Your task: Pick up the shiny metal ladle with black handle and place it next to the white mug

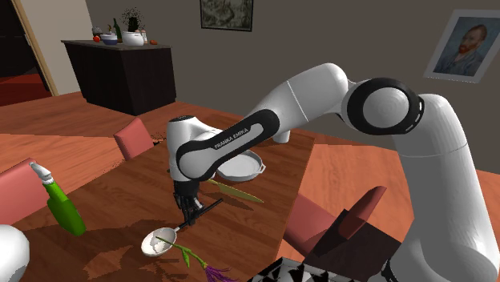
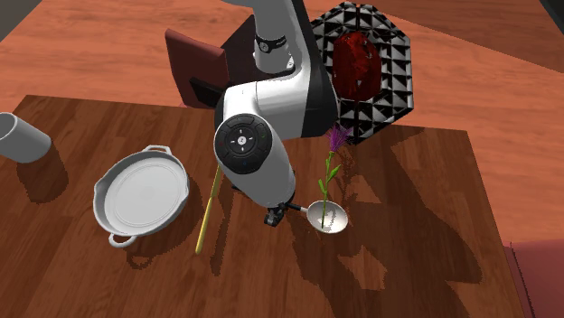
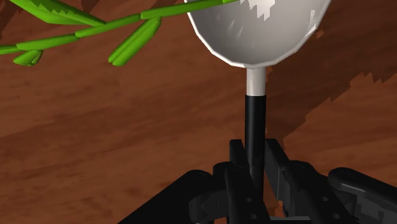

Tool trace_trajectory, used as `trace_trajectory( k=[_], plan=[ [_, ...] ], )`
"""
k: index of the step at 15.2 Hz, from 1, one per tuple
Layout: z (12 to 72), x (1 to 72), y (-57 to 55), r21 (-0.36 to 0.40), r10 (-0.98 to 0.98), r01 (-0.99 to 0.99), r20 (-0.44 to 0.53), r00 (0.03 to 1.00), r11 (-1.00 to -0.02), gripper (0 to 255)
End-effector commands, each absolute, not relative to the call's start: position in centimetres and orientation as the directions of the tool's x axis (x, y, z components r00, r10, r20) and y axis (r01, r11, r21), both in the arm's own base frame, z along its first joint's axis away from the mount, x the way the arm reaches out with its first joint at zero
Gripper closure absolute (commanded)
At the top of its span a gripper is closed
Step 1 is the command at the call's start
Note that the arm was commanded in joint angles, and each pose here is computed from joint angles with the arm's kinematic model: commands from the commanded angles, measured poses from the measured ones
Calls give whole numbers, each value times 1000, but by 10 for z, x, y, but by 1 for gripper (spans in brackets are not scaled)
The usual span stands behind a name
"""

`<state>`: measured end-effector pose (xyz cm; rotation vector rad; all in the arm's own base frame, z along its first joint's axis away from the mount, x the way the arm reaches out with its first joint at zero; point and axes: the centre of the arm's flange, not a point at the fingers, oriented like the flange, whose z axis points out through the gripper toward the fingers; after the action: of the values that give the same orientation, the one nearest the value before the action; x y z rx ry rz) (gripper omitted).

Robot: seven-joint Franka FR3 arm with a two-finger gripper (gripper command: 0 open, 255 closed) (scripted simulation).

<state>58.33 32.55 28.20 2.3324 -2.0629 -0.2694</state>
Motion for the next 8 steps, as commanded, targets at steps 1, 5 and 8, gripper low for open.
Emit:
trace_trajectory(
  k=[1, 5, 8],
  plan=[
    [287, 583, 326, 126, -986, -984, -118, 114, -129, 255],
    [308, 583, 326, 126, -986, -984, -118, 114, -129, 255],
    [324, 583, 326, 126, -986, -984, -118, 114, -129, 255]
  ],
)
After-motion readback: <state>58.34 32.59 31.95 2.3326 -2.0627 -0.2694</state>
